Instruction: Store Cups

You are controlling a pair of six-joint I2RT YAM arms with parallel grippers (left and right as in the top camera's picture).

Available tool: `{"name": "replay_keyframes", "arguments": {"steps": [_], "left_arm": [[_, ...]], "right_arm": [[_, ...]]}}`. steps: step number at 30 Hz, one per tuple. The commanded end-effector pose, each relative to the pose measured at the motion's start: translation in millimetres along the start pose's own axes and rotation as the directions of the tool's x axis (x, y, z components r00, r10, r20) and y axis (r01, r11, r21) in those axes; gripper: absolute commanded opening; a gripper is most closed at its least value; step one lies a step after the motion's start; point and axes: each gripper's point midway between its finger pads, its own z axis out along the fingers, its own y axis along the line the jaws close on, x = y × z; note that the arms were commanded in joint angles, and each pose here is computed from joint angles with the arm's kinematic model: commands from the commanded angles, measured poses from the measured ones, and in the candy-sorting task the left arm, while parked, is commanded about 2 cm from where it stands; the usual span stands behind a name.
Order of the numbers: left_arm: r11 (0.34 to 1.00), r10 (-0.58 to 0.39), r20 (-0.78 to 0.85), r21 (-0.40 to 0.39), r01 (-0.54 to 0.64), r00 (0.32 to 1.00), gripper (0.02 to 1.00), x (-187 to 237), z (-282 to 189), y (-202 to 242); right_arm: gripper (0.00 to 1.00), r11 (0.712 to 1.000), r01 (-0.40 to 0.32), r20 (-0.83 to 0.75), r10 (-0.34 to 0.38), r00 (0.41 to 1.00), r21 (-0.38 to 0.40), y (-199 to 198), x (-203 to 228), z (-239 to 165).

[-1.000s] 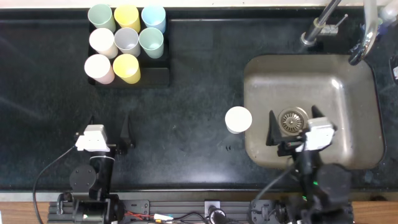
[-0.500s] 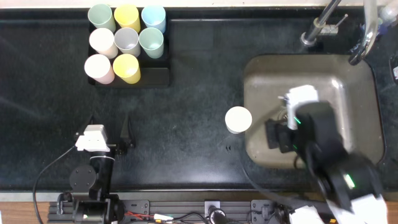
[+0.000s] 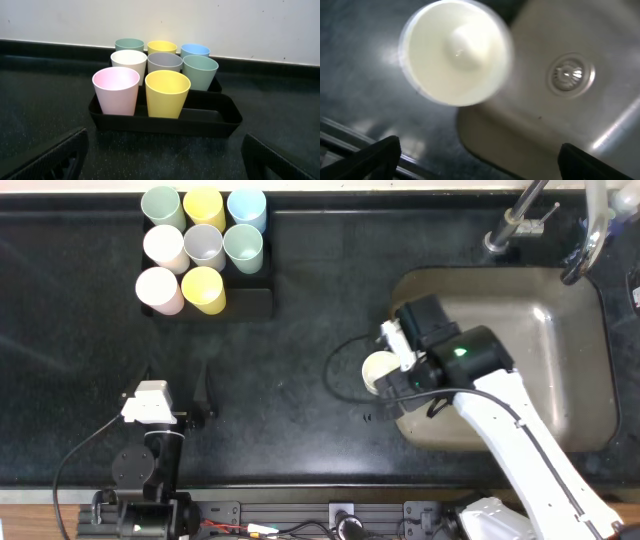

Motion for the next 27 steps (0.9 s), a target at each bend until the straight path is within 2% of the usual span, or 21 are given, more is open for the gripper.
{"name": "replay_keyframes", "arguments": {"steps": [1, 8, 17, 27], "left_arm": [[1.0, 0.021, 0.006, 0.006, -0.021, 1.0, 0.998, -1.3, -0.6, -0.8], [1.0, 0.021, 0.006, 0.006, -0.021, 1.0, 1.0, -1.3, -0.6, -0.8], [1.0, 0.021, 0.006, 0.006, -0.021, 1.0, 0.998, -1.3, -0.6, -0.8], [1.0, 0.021, 0.006, 0.006, -0.021, 1.0, 1.0, -1.3, -0.6, -0.8]], "right_arm": [[0.998, 0.993, 0.104, -0.011, -0.105, 0.994, -0.05, 28.5, -2.8, 1.4], [0.998, 0.988, 0.151, -0.079, -0.154, 0.985, -0.045, 31.5, -14.4, 17.1], [0.998, 0.979, 0.195, -0.054, -0.198, 0.979, -0.052, 35.6, -63.5, -7.5], [0.998, 0.96, 0.262, -0.142, -0.275, 0.951, -0.101, 57.7, -59.9, 13.7]]}}
